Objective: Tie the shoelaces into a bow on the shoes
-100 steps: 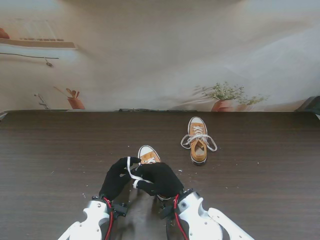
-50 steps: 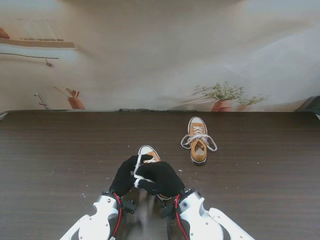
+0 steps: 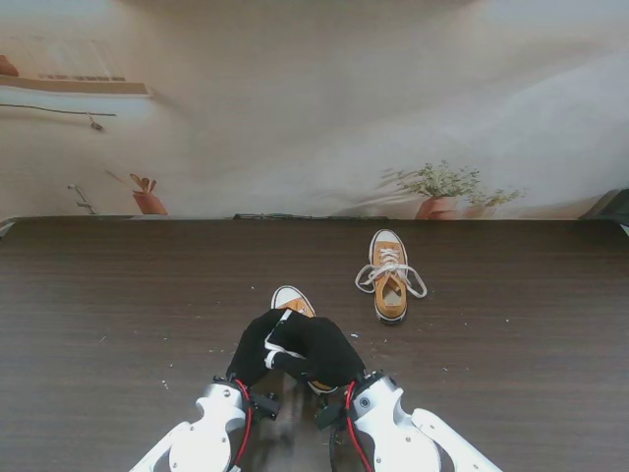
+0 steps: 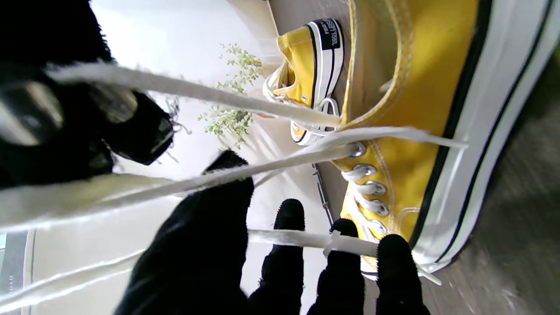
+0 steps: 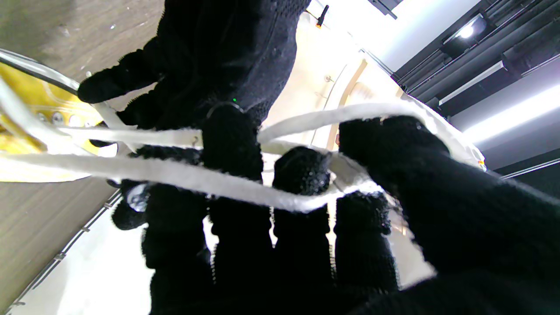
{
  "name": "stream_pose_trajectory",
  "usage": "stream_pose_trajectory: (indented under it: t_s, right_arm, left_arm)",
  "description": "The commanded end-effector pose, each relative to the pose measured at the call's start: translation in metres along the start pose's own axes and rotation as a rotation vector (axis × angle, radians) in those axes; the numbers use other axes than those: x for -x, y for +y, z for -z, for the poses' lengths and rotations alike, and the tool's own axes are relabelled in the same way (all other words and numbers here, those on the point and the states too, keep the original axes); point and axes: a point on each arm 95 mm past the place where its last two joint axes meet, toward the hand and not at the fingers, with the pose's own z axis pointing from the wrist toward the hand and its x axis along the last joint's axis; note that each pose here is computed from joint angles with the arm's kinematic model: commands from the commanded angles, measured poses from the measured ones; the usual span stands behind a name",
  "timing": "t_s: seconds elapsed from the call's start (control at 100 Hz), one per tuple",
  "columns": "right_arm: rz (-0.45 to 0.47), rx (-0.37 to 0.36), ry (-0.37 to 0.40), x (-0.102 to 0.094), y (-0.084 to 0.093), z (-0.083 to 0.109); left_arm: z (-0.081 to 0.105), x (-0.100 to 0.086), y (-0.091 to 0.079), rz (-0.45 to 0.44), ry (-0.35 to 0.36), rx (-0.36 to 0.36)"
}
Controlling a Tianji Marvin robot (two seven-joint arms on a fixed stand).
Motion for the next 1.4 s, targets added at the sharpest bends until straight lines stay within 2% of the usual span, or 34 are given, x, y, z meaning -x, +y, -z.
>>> stream_pose_trajectory:
  t_s: [0.0, 0.32, 0.46, 0.63, 0.88, 1.25, 1.39]
  right_arm:
    - [-0.004, -0.013, 0.005, -0.001, -0.002, 0.001]
    - [-0.027, -0.020, 0.000, -0.002, -0.006, 0.003]
    - [-0.051, -0.033, -0.015, -0.003, -0.006, 0.006]
    - [-0.111, -0.067, -0.051, -0.006, -0.004, 0.010]
    - [-0.153, -0.127, -0.109, -0.009, 0.003, 0.009]
    - [-0.120, -0.139, -0.149, 0.002, 0.009, 0.009]
    - [-0.091, -0.184, -0.178, 0.007, 0.012, 0.011]
  left_arm:
    - [0.001, -0.003, 0.002, 0.000, -0.001, 0.009]
    - [0.009, -0.001, -0.008, 0.019, -0.001, -0.033]
    - [0.014, 0.001, -0.017, -0.005, 0.001, -0.065]
    - [0.019, 0.002, -0.025, -0.017, 0.001, -0.087]
    - [0.020, -0.001, -0.033, -0.006, 0.006, -0.116]
    - [0.023, -0.001, -0.042, 0.007, 0.015, -0.161]
    - [0.026, -0.001, -0.047, 0.014, 0.018, -0.182]
